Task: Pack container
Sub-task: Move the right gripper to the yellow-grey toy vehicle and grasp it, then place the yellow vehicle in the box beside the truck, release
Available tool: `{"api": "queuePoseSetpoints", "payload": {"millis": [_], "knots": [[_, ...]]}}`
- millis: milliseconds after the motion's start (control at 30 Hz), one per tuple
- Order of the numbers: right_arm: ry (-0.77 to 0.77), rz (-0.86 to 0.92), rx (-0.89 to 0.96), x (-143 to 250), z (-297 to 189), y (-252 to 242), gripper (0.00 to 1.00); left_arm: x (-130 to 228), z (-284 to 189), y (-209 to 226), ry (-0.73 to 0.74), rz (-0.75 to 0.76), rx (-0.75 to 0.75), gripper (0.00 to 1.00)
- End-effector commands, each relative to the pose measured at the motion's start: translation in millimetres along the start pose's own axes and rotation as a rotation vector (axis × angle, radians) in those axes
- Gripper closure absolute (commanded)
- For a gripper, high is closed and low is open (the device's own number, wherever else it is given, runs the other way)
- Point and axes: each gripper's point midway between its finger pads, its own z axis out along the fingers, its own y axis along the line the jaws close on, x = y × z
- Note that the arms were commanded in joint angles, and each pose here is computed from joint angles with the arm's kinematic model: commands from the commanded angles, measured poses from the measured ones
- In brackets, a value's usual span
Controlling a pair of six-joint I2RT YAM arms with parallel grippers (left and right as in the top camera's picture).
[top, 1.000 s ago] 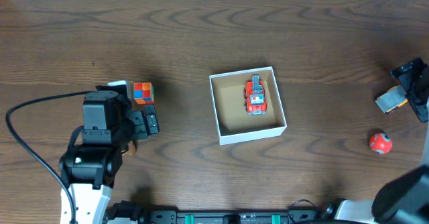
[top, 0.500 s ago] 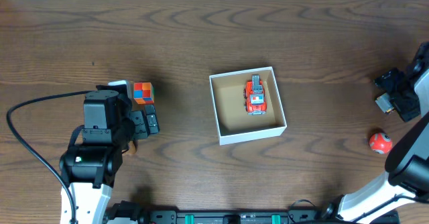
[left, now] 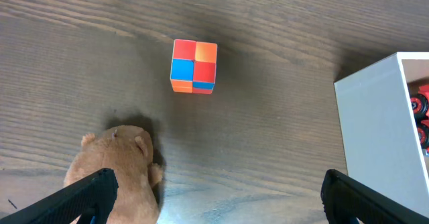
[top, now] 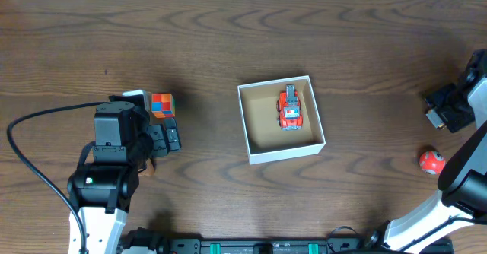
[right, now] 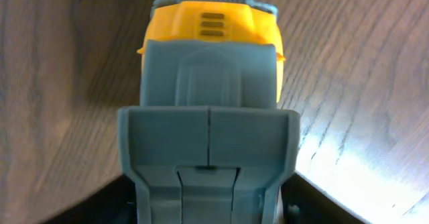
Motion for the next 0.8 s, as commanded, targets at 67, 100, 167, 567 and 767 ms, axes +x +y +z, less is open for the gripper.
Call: {"api": "queuePoseSetpoints", "payload": {"millis": [67, 100, 167, 567, 767], "knots": [[0.008, 0.006, 0.016, 0.0, 4.4, -4.5, 0.58, -8.6, -4.7, -2.7, -0.023, -0.008, 0.009, 0.02], [0.009, 0.005, 0.016, 0.3, 4.4, -4.6, 0.6, -8.5, -4.7, -2.7, -0.023, -0.008, 0.009, 0.02], [0.01, 0.005, 0.017, 0.5, 4.4, -4.8, 0.67, -8.6, -4.7, -2.7, -0.023, -0.008, 0.009, 0.02], [0.0, -0.088, -0.005, 10.5, -18.7, 10.3, 0.99, -8.6, -4.8, -2.7, -0.024, -0.008, 0.009, 0.02], [-0.165, -0.262, -0.145, 19.6, -100.4, 56.8, 0.99, -8.5, -4.7, -2.8, -0.023, -0.008, 0.009, 0.02]]}}
